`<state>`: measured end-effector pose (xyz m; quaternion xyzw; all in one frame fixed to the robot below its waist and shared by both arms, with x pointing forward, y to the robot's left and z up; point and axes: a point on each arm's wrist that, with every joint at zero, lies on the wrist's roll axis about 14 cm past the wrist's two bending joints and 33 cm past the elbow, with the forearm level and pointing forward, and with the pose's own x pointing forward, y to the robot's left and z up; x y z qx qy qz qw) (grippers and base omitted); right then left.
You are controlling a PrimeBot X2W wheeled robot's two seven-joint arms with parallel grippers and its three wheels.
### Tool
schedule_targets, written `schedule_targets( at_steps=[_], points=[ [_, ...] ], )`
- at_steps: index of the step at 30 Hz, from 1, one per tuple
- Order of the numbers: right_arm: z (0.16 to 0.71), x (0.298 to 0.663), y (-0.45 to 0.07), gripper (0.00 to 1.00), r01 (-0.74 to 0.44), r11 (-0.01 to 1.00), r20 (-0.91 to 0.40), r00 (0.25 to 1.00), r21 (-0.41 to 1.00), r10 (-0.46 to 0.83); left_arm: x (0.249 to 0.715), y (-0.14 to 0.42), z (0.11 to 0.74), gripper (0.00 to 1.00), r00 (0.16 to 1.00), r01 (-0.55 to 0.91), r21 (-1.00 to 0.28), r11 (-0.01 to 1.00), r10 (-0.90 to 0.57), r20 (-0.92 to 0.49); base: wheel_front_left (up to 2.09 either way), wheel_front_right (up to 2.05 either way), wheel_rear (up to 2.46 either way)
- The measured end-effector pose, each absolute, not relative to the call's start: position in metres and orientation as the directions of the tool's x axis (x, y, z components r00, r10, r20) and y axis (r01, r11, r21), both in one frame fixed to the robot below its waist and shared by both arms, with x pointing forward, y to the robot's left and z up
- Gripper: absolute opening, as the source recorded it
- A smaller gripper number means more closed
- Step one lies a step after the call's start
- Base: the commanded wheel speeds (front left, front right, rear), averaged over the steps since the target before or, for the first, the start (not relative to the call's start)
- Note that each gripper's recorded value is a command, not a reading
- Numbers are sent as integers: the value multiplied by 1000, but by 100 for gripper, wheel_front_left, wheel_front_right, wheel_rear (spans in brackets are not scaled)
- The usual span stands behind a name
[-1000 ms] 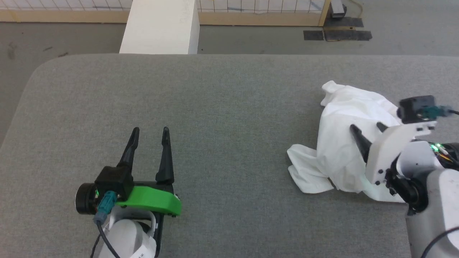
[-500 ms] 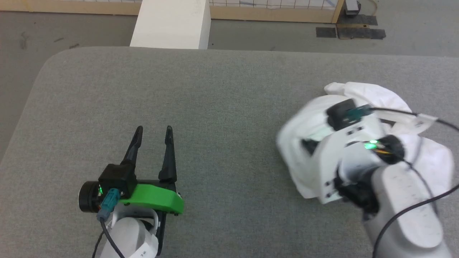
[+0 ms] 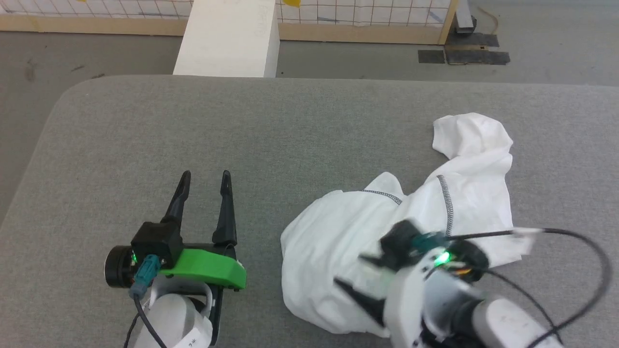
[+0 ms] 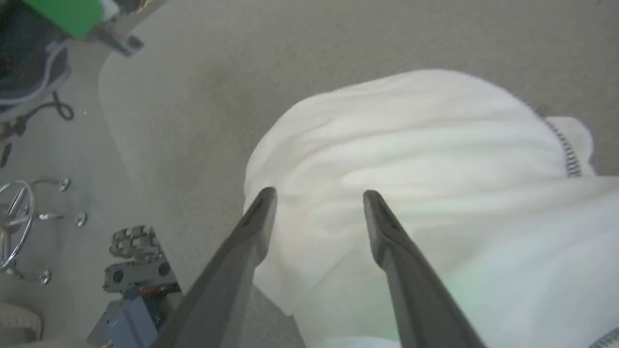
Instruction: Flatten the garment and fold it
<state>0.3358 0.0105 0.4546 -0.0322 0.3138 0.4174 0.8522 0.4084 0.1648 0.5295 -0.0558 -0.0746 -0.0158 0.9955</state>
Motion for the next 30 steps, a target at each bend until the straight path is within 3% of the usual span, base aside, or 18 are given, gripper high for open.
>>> schedule_targets(
  at_steps=[3,6,10,14,19,24,30],
  points=[
    [498,372,-14,100,-637,746,-363,660,194,658,409,159,530,100,987,58,-110,992,-40,153,0,0,0],
    [531,398,-60,100,-493,854,-191,834,167,518,410,149,529,100,986,92,-112,989,-75,148,0,0,0],
    [541,405,-132,100,-255,955,-81,960,148,269,409,126,517,100,981,171,-116,978,-158,113,0,0,0],
    [515,391,-176,100,-107,987,-144,982,123,124,411,91,492,100,957,286,-114,951,-289,-2,0,0,0],
    [500,379,-187,100,-59,991,-192,978,123,82,424,52,465,100,876,425,-84,901,-433,-211,0,0,0],
    [498,374,-190,100,-38,990,-199,978,133,64,423,43,419,100,743,486,-62,872,-450,-495,0,0,0],
    [491,370,-194,100,-15,987,-218,975,157,49,418,41,387,100,599,517,-57,854,-408,-689,0,0,0]
  ],
)
